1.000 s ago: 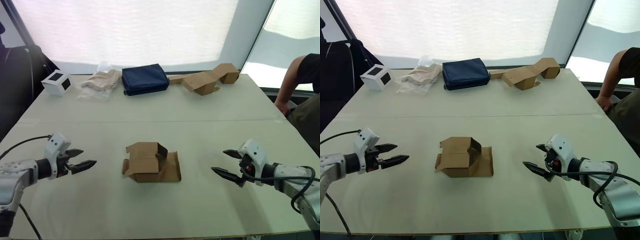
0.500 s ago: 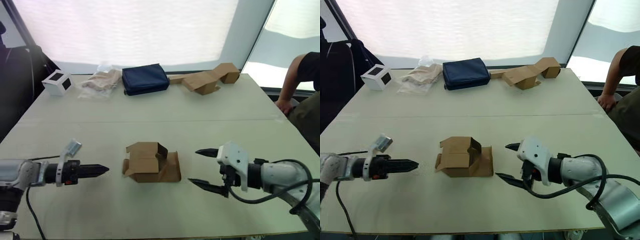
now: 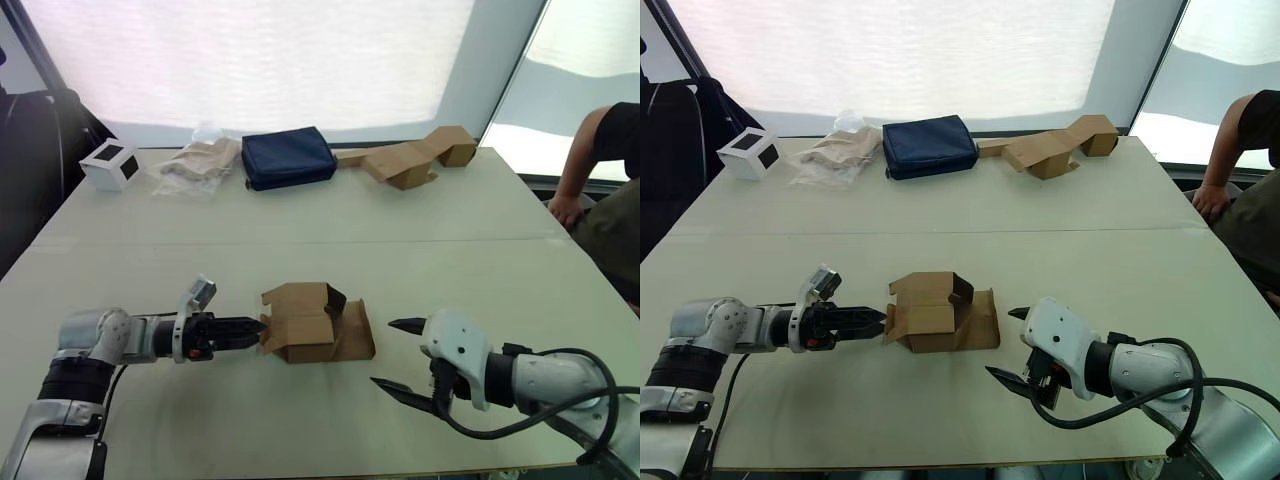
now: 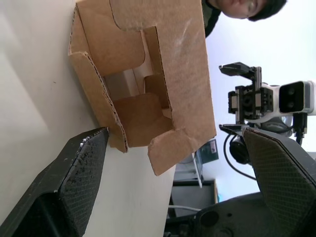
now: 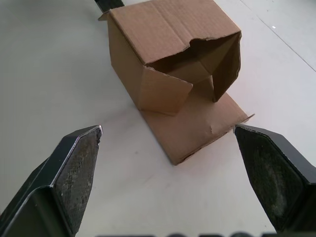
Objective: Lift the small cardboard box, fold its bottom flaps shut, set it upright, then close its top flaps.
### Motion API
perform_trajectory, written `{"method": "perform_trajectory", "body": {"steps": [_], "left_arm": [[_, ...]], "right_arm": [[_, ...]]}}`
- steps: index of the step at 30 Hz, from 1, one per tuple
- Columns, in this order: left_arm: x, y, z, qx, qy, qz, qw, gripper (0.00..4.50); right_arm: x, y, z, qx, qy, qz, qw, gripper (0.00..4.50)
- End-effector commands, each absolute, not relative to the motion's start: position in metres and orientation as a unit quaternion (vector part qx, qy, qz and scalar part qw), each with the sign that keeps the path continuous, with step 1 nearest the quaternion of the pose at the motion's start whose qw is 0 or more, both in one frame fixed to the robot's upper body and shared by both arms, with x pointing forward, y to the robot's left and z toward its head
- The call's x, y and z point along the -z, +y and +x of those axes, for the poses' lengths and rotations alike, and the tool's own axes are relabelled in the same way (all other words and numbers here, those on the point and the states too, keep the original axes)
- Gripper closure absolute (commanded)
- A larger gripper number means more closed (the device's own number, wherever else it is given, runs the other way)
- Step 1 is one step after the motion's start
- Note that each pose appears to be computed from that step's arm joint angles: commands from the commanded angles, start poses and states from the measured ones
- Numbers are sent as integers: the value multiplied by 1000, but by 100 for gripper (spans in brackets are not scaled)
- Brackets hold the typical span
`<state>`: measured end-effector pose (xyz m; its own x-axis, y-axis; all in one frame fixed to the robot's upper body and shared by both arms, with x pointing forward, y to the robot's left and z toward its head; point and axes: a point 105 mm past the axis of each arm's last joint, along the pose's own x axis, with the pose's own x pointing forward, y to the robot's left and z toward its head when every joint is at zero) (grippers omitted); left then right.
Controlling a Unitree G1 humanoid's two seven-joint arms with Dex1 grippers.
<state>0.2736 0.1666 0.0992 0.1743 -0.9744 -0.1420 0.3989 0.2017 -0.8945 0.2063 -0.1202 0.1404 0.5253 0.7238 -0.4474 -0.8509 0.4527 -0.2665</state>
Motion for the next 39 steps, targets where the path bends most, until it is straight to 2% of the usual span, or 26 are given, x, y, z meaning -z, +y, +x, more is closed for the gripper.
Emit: {"method": "perform_trajectory", "body": {"steps": [1,5,11,26,39], "left_arm": [[-115,170,274,530,371,-347,679,5],[-122,188,270,521,373,-328,694,5],[-130,196,270,523,366,-338,691,5],[-109,154,287,549,371,-358,658,5],[-115,121,294,574,362,-366,637,5]], "right_arm": [[-144,-120,204,-467,121,-247,840,0],[-140,-123,203,-465,124,-246,841,0],[-138,-122,202,-469,121,-244,840,0],[-152,-119,214,-463,101,-256,843,0],[-152,-121,200,-461,114,-251,844,0]]}}
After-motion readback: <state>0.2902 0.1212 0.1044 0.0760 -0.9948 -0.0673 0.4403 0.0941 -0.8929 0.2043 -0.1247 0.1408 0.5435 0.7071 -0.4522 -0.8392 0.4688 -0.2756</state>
